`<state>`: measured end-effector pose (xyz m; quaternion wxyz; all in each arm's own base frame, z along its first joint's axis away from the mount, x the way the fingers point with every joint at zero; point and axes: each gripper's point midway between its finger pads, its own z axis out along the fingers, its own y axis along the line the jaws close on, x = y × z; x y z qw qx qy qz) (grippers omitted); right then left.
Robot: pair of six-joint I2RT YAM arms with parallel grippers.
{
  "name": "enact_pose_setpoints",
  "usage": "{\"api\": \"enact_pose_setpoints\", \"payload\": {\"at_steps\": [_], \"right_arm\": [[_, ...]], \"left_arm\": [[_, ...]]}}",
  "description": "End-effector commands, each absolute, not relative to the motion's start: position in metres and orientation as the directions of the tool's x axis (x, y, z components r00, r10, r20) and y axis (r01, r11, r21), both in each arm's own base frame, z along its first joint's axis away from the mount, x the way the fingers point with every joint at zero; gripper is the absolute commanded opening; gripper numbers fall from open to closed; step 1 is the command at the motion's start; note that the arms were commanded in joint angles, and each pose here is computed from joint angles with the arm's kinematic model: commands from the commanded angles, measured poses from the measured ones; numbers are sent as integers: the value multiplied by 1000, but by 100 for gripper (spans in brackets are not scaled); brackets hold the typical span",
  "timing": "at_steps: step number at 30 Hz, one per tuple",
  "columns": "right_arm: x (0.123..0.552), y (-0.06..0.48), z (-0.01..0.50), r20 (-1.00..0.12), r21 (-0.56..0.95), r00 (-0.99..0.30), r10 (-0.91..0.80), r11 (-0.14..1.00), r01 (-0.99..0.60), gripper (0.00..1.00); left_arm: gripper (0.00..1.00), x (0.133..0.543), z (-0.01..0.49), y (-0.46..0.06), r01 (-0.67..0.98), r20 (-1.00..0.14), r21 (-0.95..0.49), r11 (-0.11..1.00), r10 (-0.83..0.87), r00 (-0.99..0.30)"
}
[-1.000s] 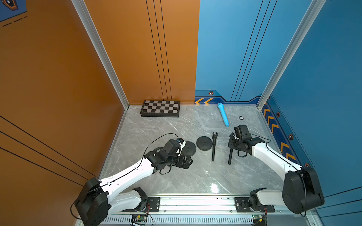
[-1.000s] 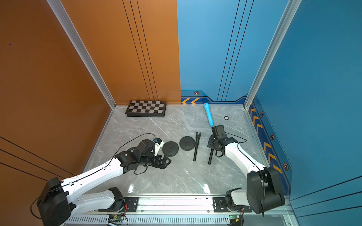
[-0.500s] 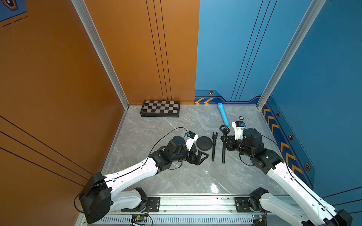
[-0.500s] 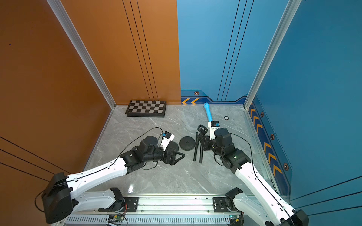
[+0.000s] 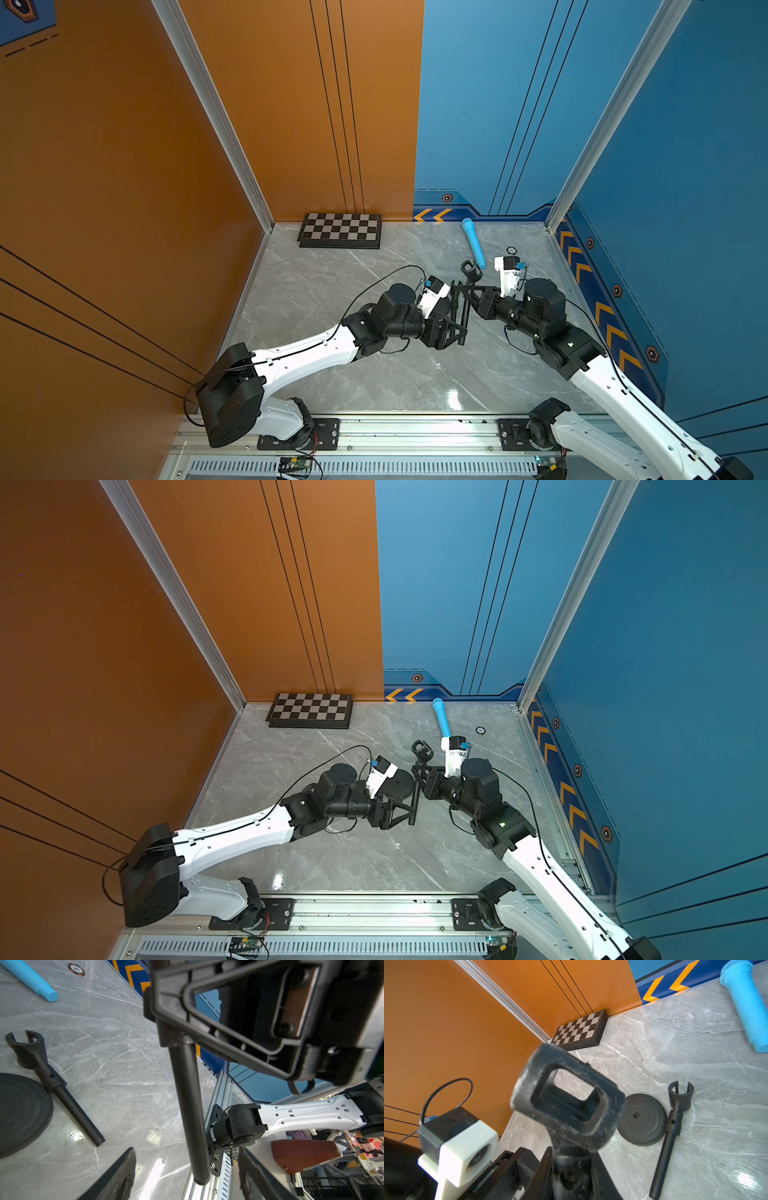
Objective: Assemble a microphone stand
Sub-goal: Pick up the microphone stand pole from the center of the board.
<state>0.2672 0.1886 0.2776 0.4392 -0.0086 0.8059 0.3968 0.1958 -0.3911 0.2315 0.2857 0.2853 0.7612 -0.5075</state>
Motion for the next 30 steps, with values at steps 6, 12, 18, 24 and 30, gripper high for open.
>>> {"api": "enact_pose_setpoints", "payload": {"at_steps": [6,12,18,24,30], "right_arm": [[263,204,311,-706,688,-587,396,577,-440,22],[262,202,305,-678,715,-603,420,568,-407,25],[268,193,288,-643,719,-621,449,634,-286,67],[261,207,297,-661,727,-617,427,567,-387,74],[213,227,347,-821,562,-439,365,381,-734,73]], "left_arm": [[50,192,255,-397,734,-731,-634,245,121,-672],[7,198,253,-386,739,-749,-609,289,95,-655],[0,209,249,-371,747,-788,-553,369,57,-612],[0,198,254,-366,757,-776,-580,300,78,-626],[0,177,275,-357,791,-786,-589,164,108,-608]]}}
